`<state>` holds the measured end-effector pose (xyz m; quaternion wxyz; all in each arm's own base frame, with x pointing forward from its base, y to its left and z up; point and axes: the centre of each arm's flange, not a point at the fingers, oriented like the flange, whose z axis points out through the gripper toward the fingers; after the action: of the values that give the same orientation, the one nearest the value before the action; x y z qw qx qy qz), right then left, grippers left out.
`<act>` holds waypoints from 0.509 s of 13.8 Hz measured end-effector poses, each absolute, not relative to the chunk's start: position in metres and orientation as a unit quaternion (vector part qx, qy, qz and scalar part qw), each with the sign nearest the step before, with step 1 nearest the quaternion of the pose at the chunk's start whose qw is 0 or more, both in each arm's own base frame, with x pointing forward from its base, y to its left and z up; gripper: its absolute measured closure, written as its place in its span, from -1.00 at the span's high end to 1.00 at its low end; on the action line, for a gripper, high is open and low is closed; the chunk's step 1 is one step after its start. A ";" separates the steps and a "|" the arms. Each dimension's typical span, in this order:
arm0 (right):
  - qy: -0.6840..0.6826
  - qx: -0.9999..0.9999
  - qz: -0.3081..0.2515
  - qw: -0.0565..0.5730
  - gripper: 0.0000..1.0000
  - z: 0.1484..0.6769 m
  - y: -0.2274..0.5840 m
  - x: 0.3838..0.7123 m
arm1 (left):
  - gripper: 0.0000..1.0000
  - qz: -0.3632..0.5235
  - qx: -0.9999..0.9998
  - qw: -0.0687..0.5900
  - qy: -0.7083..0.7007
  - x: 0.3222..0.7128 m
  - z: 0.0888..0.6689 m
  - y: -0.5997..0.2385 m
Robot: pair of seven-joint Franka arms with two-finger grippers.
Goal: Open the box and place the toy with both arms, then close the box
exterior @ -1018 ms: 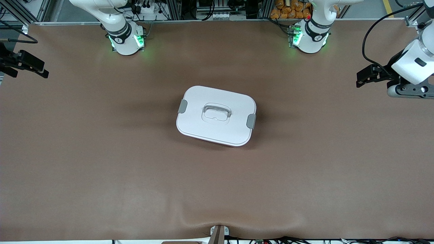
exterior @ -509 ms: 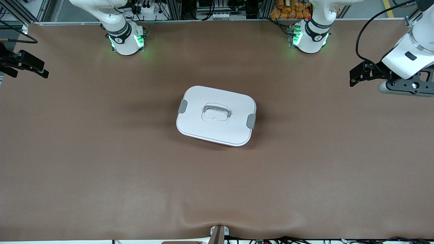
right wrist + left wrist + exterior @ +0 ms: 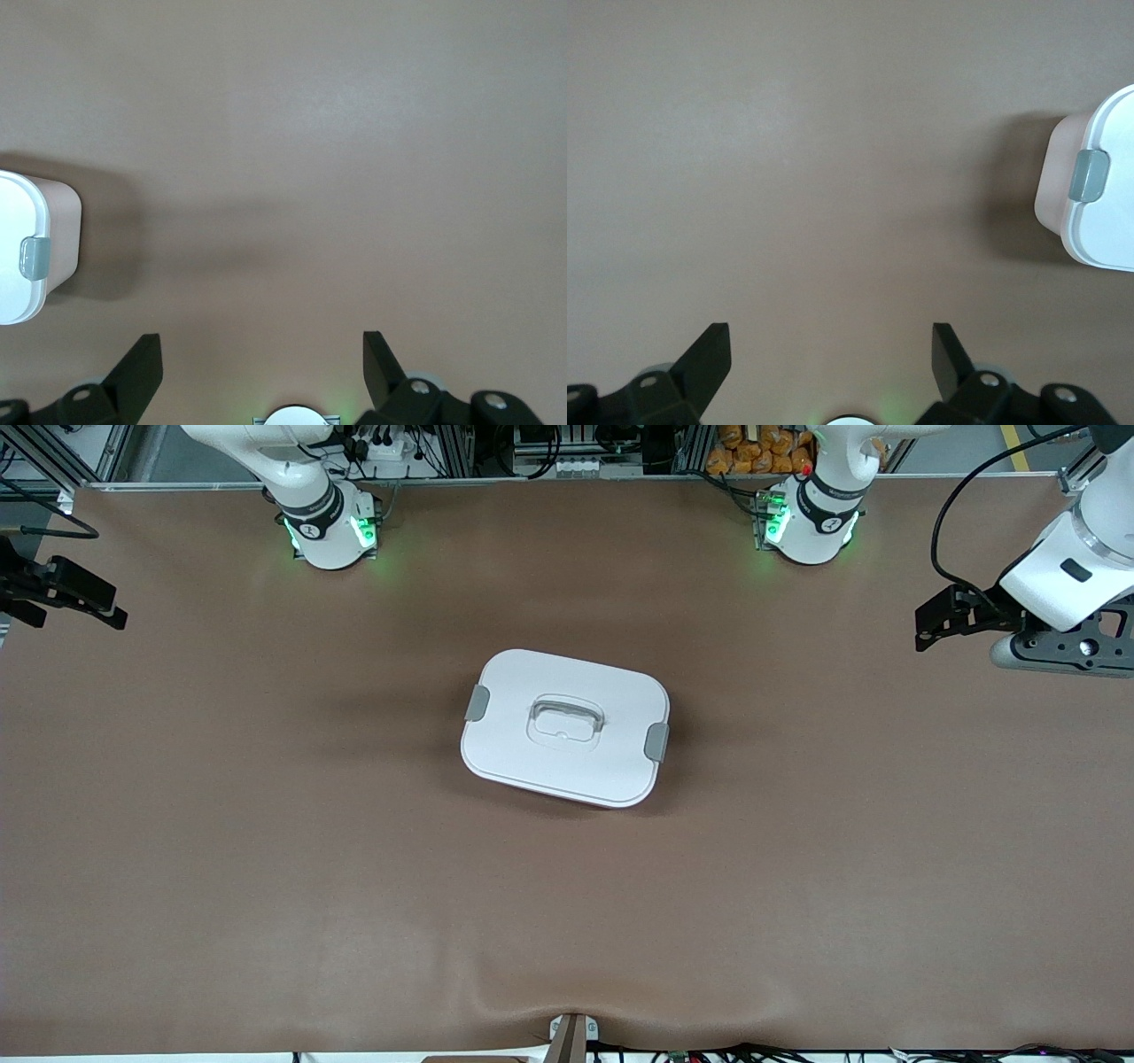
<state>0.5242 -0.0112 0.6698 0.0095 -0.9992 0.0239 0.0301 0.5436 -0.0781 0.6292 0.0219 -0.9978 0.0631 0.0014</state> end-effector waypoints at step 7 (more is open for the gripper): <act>0.024 -0.999 0.030 0.010 1.00 0.670 -0.011 0.524 | 1.00 0.004 -0.998 0.022 0.062 0.543 0.629 -0.078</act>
<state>0.5242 -0.0113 0.6698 0.0095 -0.9992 0.0242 0.0301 0.5432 -0.0775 0.6289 0.0220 -0.9978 0.0624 0.0035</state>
